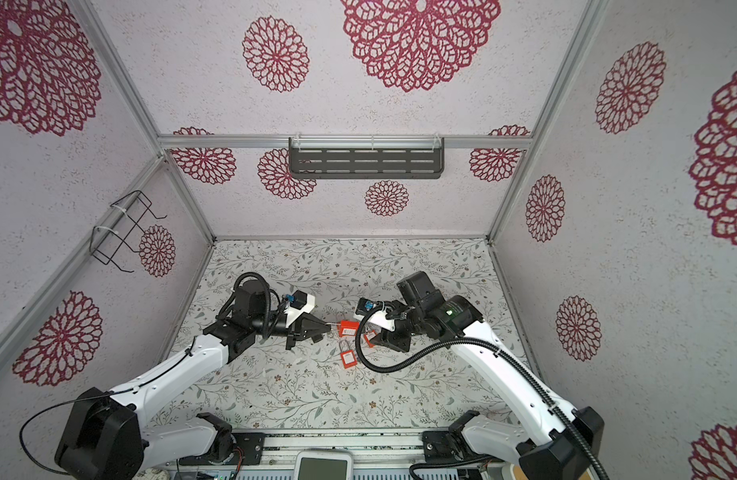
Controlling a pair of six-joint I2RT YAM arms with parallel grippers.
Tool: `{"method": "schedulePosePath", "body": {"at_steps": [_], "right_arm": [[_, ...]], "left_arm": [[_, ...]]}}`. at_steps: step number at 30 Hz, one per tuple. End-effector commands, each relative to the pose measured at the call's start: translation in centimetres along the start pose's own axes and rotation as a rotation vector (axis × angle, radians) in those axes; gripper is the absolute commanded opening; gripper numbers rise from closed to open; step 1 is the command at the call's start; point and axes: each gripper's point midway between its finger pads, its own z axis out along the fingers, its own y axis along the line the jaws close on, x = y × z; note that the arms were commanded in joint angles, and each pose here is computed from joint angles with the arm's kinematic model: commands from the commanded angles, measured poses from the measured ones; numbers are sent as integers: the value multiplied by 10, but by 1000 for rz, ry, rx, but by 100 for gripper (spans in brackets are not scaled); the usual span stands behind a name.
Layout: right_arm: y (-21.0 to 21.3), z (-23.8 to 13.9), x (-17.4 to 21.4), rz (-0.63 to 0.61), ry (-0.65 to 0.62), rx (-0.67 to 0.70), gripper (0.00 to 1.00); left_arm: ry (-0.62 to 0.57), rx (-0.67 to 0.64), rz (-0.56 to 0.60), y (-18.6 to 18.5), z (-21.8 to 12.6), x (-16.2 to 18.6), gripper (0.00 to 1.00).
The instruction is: Lock with the key
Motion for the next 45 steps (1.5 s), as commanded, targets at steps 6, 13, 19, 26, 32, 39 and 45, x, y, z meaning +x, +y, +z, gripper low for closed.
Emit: {"method": "schedulePosePath", "body": {"at_steps": [6,13,19,26,32,39,45], "right_arm": [[2,10,-15,28,-23,-111,48],[2,15,-18,30,-25,-143,44],[-1,20,-16,23,-14,-145,39],[-9,21,-15,6,-2,-110,34],[-18,24,-18,-4,-14,-71,36],[-21,27,-21,-21,-47,-49,39],[-25,30,-19,-20,-38,-31,46]], "left_arm": [[-43,26,72,-11,-3,-19,0],[-36,40,75,-14,1,-18,0],[-38,44,83,-14,3,-21,0],[-33,50,85,-17,3,-22,0],[-33,54,85,-18,2,-23,0],[-39,57,91,-19,2,-27,0],[-37,57,87,-19,3,-26,0]]}}
